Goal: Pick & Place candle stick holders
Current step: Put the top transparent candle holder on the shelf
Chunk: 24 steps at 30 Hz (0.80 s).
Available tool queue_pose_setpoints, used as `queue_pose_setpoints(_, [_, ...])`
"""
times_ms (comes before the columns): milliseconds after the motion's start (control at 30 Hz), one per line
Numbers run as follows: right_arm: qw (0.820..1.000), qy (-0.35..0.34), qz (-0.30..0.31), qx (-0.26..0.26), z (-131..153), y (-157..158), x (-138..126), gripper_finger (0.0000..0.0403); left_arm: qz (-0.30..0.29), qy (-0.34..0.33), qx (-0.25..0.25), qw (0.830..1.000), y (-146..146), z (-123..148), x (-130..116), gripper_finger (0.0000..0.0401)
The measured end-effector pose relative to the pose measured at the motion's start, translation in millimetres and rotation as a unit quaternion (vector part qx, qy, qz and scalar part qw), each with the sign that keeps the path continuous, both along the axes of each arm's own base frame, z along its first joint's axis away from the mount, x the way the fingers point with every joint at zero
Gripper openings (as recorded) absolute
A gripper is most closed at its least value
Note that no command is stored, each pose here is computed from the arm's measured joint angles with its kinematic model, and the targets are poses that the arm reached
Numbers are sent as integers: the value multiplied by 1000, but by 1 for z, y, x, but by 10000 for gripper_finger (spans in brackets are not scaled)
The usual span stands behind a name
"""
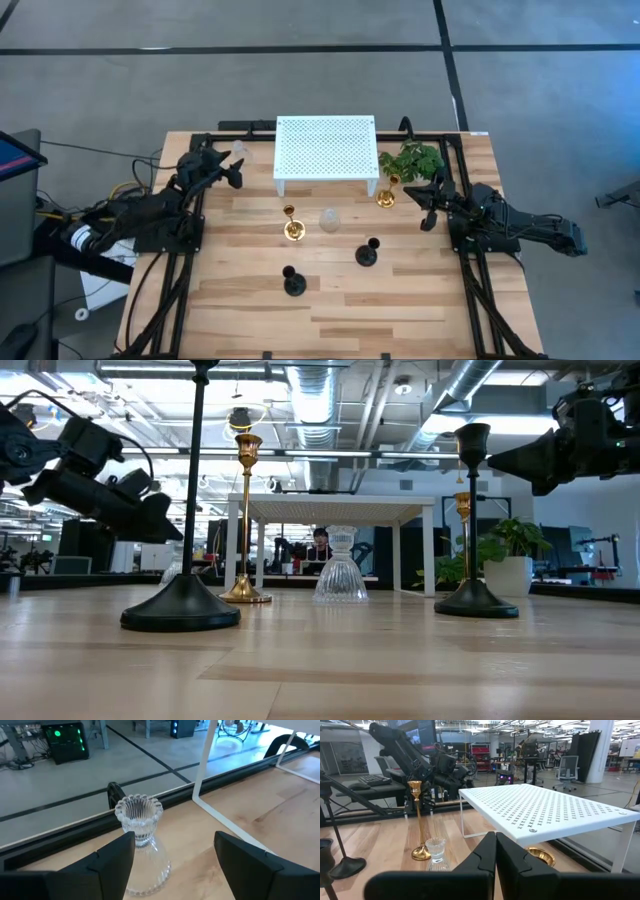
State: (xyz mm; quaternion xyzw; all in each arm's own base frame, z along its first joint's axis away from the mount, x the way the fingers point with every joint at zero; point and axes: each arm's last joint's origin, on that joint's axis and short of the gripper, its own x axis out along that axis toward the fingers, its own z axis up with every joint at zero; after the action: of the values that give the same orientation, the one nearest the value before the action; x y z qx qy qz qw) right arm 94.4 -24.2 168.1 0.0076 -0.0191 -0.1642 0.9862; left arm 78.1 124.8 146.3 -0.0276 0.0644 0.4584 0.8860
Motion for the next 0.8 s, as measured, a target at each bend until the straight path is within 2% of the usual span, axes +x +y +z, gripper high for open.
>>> queue_pose_setpoints(367, [1000, 0, 0, 0, 0, 0, 0, 0, 22, 5, 0, 1000, 5, -3, 6, 273])
queue_pose_setpoints(567, [1000, 0, 0, 0, 0, 0, 0, 0, 43, 16, -8, 999, 18, 2, 12, 273])
queue_pose_setpoints(800, [1000, -1, 0, 1, 0, 0, 0, 0, 47, 19, -13, 999, 21, 2, 12, 250])
